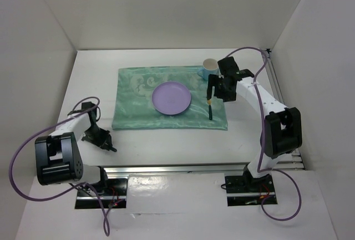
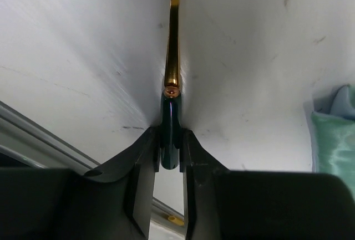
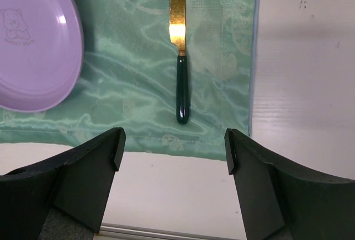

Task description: Set the dinner table for one person

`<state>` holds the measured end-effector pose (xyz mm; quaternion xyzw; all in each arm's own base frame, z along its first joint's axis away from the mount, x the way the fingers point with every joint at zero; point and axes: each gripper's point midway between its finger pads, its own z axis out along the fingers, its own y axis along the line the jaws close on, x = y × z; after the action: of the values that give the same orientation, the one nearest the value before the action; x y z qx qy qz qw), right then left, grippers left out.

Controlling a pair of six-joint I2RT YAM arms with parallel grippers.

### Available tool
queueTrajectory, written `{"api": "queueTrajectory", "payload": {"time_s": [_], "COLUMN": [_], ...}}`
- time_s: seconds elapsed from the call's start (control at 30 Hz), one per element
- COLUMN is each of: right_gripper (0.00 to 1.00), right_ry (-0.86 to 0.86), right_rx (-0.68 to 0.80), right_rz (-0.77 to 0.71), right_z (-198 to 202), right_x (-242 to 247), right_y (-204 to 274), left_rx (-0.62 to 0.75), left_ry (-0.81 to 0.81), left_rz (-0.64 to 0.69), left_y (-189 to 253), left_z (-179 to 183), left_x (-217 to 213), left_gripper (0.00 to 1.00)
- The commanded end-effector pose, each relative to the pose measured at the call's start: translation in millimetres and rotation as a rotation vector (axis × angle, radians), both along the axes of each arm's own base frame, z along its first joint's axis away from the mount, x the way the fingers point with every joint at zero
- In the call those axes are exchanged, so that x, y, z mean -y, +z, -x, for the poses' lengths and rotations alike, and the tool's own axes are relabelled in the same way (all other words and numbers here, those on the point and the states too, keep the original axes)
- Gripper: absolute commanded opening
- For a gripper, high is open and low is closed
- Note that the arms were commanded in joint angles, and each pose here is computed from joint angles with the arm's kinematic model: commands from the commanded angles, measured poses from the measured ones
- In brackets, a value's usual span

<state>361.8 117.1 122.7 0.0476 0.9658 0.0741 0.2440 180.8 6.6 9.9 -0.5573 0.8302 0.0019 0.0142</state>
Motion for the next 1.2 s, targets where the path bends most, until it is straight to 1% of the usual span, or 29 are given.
{"api": "queueTrajectory", "payload": {"time_s": [0.0, 0.03, 0.07, 0.1, 0.17, 0.2, 0.23, 0.27, 0.3, 0.33, 0.37, 0.4, 0.43, 0.47, 0.53, 0.57, 0.63, 0.67, 0.73, 0.77, 0.8, 0.83, 0.9, 0.97, 1.13, 1.17], "right_gripper": [0.84, 0.84, 0.84, 0.84, 0.84, 0.84, 0.84, 0.84, 0.84, 0.84, 0.84, 0.84, 0.84, 0.84, 0.84, 0.84, 0.84, 0.84, 0.84, 0.84, 0.84, 0.84, 0.84, 0.84, 0.84, 0.86], "right_ry": [-0.022, -0.022, -0.022, -0.022, -0.022, -0.022, -0.022, -0.031, -0.027, -0.027, -0.027, -0.030, -0.030, -0.030, -0.038, -0.044, -0.062, -0.062, -0.074, -0.074, -0.083, -0.083, -0.083, -0.092, -0.103, -0.103], "right_rx": [0.037, 0.037, 0.055, 0.055, 0.064, 0.064, 0.064, 0.063, 0.061, 0.061, 0.061, 0.057, 0.057, 0.066, 0.061, 0.064, 0.068, 0.058, 0.071, 0.071, 0.059, 0.059, 0.059, 0.050, 0.044, 0.044], "right_rz": [0.026, 0.026, 0.021, 0.021, 0.018, 0.018, 0.018, 0.013, 0.005, 0.005, 0.005, -0.007, -0.007, -0.010, 0.006, 0.015, 0.024, 0.027, 0.024, 0.024, 0.027, 0.027, 0.027, 0.030, 0.055, 0.055], "right_z": [6.6, 6.5, 4.8, 4.8, 5.1, 5.1, 5.1, 5.1, 5.6, 5.6, 5.6, 6.0, 6.0, 6.4, 7.5, 9.7, 10.9, 13.2, 15.4, 15.4, 19.6, 19.7, 19.7, 21.0, 21.9, 21.9], "right_x": [11.4, 11.5, 11.0, 11.0, 11.1, 11.1, 11.1, 10.6, 9.1, 9.1, 9.1, 7.2, 7.2, 7.3, 10.6, 13.2, 20.1, 20.8, 25.9, 25.9, 30.3, 30.4, 30.4, 34.0, 41.5, 41.5], "right_y": [21.0, 21.0, 27.4, 27.5, 30.7, 30.7, 30.7, 30.8, 30.8, 30.8, 30.8, 31.0, 31.0, 34.2, 30.8, 33.4, 36.5, 32.7, 37.2, 37.2, 35.4, 35.4, 35.4, 34.5, 33.4, 33.4], "left_rx": [0.056, 0.109, 0.131, 0.214, 0.296, 0.374, 0.417, 0.433, 0.420, 0.470, 0.473, 0.427, 0.432, 0.404, 0.344, 0.335, 0.330, 0.345, 0.293, 0.308, 0.295, 0.255, 0.235, 0.184, 0.147, 0.120], "left_ry": [-0.024, -0.051, -0.073, -0.177, -0.263, -0.354, -0.430, -0.478, -0.585, -0.650, -0.694, -0.774, -0.824, -0.869, -0.872, -0.908, -0.926, -0.945, -0.964, -0.963, -0.979, -0.992, -0.999, -1.004, -1.018, -1.019], "left_rz": [-0.111, -0.144, -0.176, -0.230, -0.290, -0.319, -0.315, -0.307, -0.273, -0.270, -0.256, -0.221, -0.205, -0.183, -0.191, -0.181, -0.171, -0.181, -0.163, -0.164, -0.168, -0.155, -0.175, -0.162, -0.141, -0.144], "left_y": [19.2, 34.6, 47.1, 69.5, 94.5, 112.0, 119.9, 125.3, 120.3, 133.7, 134.0, 117.2, 125.3, 120.3, 113.0, 107.0, 102.4, 106.1, 89.3, 91.5, 85.8, 72.7, 64.4, 47.5, 26.0, 16.6], "left_z": [-18.8, -28.6, -33.7, -55.7, -75.2, -95.1, -107.0, -114.5, -121.2, -139.9, -149.0, -158.1, -168.4, -170.3, -177.8, -186.1, -191.9, -199.5, -203.0, -212.2, -213.9, -213.1, -219.1, -216.8, -213.7, -212.1], "left_x": [-26.5, -30.1, -33.7, -35.8, -37.1, -36.1, -27.8, -22.2, -12.3, 0.7, 8.5, 17.7, 32.4, 40.7, 48.7, 62.6, 75.1, 83.8, 90.0, 96.0, 101.8, 105.4, 107.0, 106.4, 111.1, 109.1], "left_gripper": [0.00, 0.00, 0.00, 0.00, 0.00, 0.00, 0.00, 0.00, 0.00, 0.00, 0.00, 0.00, 0.00, 0.00, 0.00, 0.00, 0.00, 0.00, 0.00, 0.00, 0.00, 0.00, 0.00, 0.00, 0.00, 0.00]}}
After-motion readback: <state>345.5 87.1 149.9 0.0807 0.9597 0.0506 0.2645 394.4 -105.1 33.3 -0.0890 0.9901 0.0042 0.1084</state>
